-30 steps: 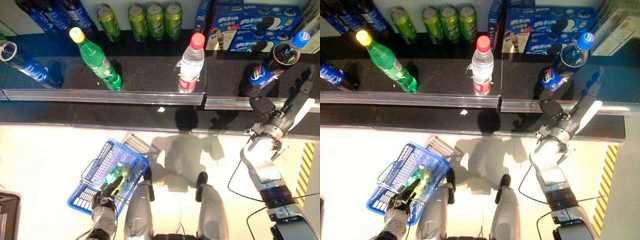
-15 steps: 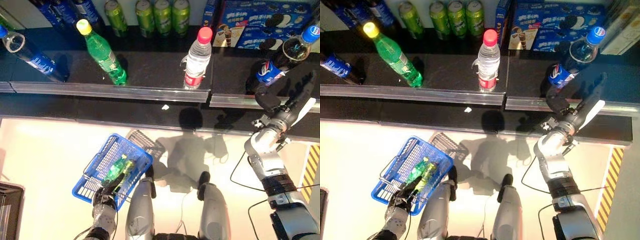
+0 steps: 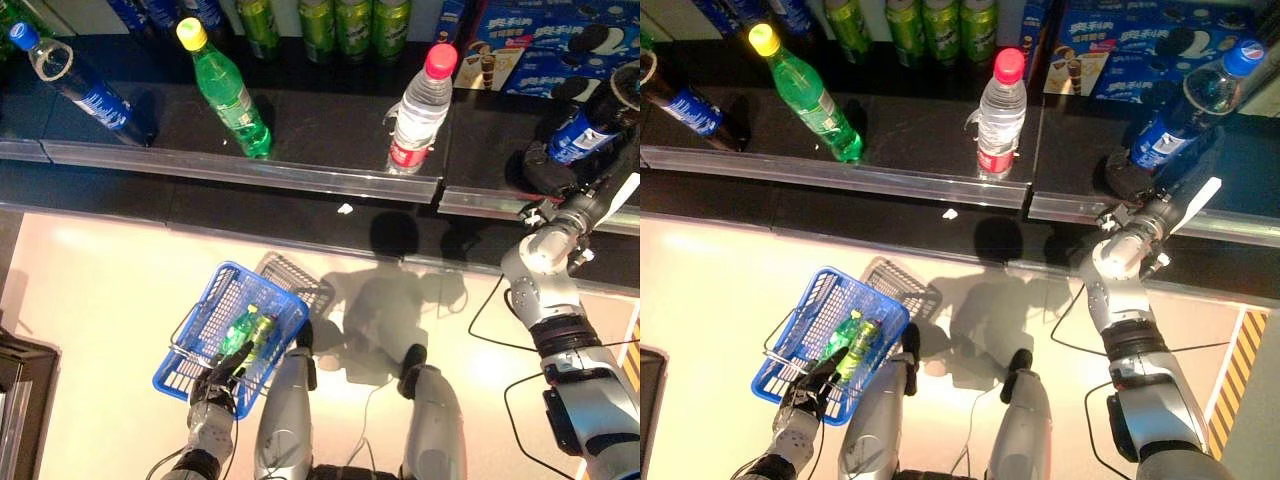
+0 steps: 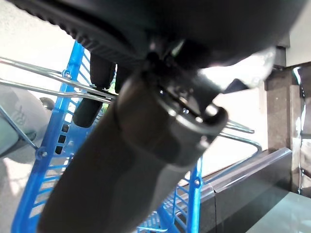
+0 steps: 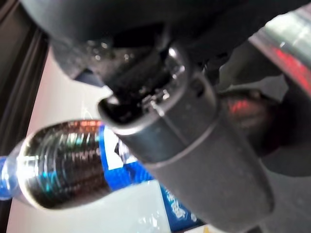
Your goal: Pick up the drink and place into the basket.
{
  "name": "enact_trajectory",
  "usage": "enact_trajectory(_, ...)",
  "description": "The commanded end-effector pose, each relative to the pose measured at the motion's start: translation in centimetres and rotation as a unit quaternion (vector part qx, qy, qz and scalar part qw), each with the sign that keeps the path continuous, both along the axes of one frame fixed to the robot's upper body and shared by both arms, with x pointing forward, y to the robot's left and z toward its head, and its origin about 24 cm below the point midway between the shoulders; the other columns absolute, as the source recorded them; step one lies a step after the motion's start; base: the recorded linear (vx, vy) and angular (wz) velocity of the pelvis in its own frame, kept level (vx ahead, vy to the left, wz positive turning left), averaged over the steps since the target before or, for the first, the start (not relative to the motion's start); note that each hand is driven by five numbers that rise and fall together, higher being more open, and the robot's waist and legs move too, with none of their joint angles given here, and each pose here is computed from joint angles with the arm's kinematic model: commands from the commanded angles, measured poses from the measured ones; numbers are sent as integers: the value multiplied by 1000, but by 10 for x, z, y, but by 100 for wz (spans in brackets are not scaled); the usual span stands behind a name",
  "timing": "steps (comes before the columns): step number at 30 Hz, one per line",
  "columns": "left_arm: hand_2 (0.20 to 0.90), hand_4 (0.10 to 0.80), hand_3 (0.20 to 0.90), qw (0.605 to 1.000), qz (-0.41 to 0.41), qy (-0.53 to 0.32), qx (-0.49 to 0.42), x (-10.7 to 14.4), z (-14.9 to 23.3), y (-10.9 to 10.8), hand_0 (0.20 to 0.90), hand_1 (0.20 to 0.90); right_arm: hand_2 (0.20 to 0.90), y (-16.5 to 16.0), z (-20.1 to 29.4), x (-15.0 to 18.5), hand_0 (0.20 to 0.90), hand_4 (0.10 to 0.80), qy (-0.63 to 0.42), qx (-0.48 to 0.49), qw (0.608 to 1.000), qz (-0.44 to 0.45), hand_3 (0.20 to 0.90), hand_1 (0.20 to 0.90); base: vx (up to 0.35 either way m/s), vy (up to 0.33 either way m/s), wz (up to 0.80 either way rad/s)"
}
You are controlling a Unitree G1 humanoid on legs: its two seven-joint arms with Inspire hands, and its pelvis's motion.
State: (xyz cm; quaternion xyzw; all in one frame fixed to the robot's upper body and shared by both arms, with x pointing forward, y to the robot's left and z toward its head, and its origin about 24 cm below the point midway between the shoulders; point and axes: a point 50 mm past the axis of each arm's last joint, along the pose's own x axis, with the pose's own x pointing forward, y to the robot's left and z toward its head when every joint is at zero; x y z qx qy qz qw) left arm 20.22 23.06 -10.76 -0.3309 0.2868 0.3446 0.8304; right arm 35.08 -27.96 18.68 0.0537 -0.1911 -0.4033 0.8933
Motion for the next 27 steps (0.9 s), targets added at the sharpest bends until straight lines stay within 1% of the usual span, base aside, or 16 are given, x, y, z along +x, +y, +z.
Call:
enact_trajectory(1, 300, 100, 200, 999, -18, -18, 42, -14, 5, 16, 300, 300, 900, -11, 92, -10, 900, 800, -154, -71, 986, -11, 900, 900, 37, 1, 8)
enact_trajectory(6, 300, 100, 200, 999, -22, -23, 41, -13, 6, 16, 300, 300, 900, -11, 104, -11, 900, 800, -158, -87, 983, -22, 900, 900, 18, 4, 5)
enact_trajectory(11, 300, 100, 200, 998, -24, -25, 43, -17, 6, 19, 300, 300, 900, -22, 114, -13, 900, 800, -153, -110, 981, -48, 900, 900, 0, 0, 0)
enact_trajectory(12, 300, 100, 200, 998, -24, -25, 43, -17, 6, 20, 300, 300, 806, -23, 116, -14, 806, 690, -153, -110, 981, -51, 790, 806, 0, 0, 0)
enact_trajectory(13, 300, 100, 200, 998, -24, -23, 44, -19, 6, 22, 300, 300, 481, -25, 118, -14, 481, 311, -149, -114, 981, -56, 411, 481, 7, -1, 3)
enact_trajectory(14, 300, 100, 200, 998, -24, -23, 45, -19, 6, 22, 300, 300, 408, -25, 118, -14, 408, 226, -148, -115, 981, -57, 326, 408, 0, 0, 0)
enact_trajectory(15, 300, 100, 200, 998, -24, -24, 46, -19, 6, 24, 300, 300, 300, -28, 121, -14, 300, 100, -145, -116, 981, -63, 200, 300, 0, 0, 0)
enact_trajectory(27, 300, 100, 200, 998, -24, -32, 48, -19, 8, 28, 300, 300, 300, -37, 114, -20, 300, 100, -157, -83, 982, -71, 200, 300, 1, -2, 1)
